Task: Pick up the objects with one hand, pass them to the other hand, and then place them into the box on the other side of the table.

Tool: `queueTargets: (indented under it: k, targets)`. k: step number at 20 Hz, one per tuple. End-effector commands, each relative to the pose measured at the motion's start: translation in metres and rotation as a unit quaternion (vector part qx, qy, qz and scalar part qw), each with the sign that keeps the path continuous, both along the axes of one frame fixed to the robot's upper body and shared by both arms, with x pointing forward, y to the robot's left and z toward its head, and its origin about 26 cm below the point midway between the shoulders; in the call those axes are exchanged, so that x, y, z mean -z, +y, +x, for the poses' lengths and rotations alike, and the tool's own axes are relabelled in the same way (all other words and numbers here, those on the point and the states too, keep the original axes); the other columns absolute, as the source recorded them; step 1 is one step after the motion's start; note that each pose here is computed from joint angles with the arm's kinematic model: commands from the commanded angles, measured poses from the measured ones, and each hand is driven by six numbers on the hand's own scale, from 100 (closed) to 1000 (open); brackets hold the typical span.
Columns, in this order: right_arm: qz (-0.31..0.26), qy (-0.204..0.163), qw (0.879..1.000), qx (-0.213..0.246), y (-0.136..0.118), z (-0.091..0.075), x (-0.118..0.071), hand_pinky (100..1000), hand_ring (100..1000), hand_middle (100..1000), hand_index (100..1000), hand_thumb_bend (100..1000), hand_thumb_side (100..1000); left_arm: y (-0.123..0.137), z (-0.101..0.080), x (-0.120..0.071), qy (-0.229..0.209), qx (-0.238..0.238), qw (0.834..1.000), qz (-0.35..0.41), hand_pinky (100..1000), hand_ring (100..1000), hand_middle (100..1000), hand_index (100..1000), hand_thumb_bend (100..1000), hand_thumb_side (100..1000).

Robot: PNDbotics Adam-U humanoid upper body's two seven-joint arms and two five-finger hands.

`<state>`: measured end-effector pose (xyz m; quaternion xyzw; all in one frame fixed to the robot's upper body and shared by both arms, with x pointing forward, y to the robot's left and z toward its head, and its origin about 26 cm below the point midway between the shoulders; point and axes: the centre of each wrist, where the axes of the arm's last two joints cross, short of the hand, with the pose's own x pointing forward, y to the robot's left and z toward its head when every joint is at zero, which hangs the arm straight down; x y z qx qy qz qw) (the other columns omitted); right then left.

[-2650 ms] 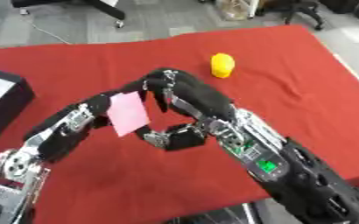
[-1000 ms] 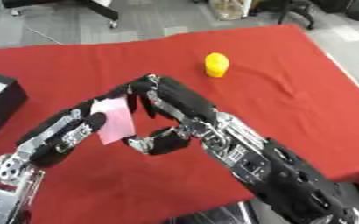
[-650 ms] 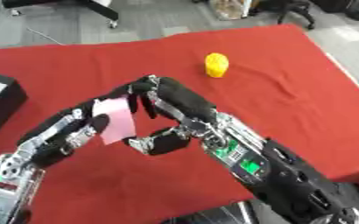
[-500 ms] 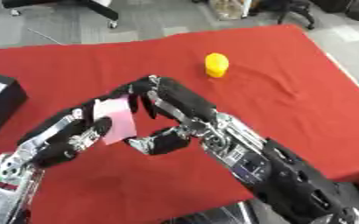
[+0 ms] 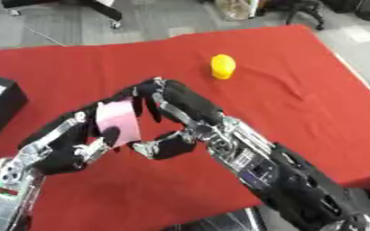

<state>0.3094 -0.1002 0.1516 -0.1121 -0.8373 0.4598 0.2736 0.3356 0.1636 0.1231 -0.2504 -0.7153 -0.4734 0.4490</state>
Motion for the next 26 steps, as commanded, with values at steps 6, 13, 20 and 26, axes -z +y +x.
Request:
queueTargets:
  k: [6, 13, 20, 26]
  targets:
    - [0.019, -0.019, 1.0, 0.013, -0.006, 0.006, -0.021, 784, 297, 484, 321, 100, 152, -0.023, -0.007, -0.008, -0.064, 0.037, 0.997, -0.012, 342, 459, 172, 367, 100, 525]
    - [0.022, -0.026, 0.999, 0.001, -0.007, 0.002, -0.029, 787, 305, 491, 378, 100, 172, -0.025, -0.005, -0.011, -0.076, -0.012, 0.997, -0.004, 351, 454, 123, 274, 100, 507]
    - [0.022, -0.047, 0.999, -0.016, -0.01, -0.005, -0.041, 800, 328, 525, 633, 100, 304, -0.026, -0.002, -0.013, -0.075, -0.045, 0.996, 0.001, 352, 455, 123, 273, 100, 496]
    - [0.004, -0.076, 0.997, -0.023, -0.016, -0.01, -0.052, 816, 361, 582, 812, 251, 522, -0.02, 0.0, -0.014, -0.068, -0.077, 0.995, 0.002, 351, 455, 124, 272, 100, 489]
